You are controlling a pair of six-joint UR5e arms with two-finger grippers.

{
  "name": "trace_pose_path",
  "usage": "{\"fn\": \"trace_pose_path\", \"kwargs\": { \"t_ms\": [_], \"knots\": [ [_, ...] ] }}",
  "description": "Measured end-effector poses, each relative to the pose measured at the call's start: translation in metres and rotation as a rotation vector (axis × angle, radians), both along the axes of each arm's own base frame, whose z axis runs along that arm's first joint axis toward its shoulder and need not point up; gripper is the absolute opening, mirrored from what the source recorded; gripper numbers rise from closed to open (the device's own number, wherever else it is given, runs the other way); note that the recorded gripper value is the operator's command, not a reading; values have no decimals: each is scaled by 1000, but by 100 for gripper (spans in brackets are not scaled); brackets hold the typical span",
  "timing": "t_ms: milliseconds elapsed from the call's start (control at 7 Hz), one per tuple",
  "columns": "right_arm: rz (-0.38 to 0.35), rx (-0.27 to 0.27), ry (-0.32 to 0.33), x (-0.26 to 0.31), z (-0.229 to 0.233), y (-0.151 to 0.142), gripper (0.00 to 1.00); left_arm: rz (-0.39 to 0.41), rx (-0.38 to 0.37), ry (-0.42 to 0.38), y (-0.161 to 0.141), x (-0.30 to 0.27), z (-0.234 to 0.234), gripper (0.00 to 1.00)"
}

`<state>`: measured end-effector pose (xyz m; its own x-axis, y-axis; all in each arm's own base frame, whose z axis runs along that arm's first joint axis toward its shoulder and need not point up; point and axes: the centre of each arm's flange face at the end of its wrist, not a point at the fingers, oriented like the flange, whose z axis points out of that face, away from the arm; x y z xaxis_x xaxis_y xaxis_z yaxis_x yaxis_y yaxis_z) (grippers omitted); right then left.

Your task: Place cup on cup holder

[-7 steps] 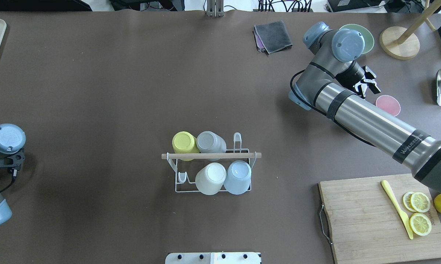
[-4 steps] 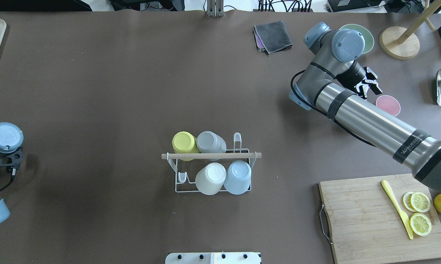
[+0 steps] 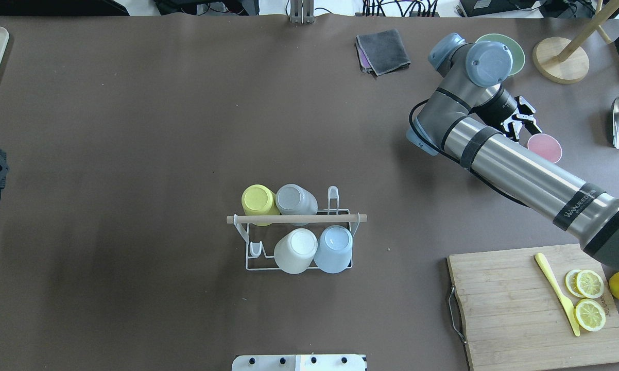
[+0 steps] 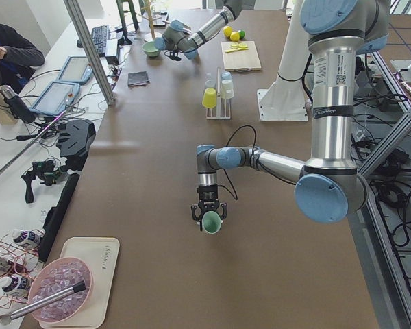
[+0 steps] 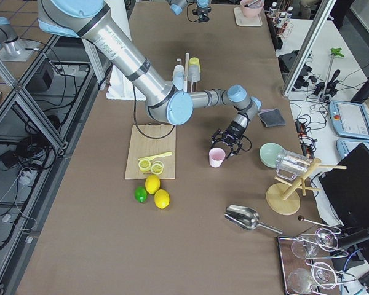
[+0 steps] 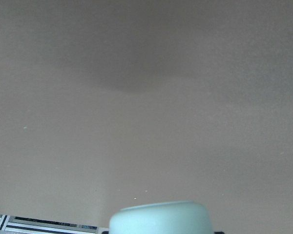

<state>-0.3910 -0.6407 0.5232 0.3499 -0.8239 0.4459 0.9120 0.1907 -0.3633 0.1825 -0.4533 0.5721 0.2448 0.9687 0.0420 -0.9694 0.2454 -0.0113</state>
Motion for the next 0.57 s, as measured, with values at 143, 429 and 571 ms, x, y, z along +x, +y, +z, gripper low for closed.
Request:
{"fn": "trace_pose_path", "kwargs": {
  "t_ms": [143, 429, 571],
  "knots": [
    [1, -2, 2, 2, 1, 2, 99, -58, 60, 63, -21, -17, -30, 38],
    [5, -9, 8, 6, 4, 7, 99, -167, 132, 188, -54, -29, -80, 38],
    [8, -11, 10, 7, 5, 9, 99, -222, 156, 230, -63, -29, -98, 32]
  ]
}}
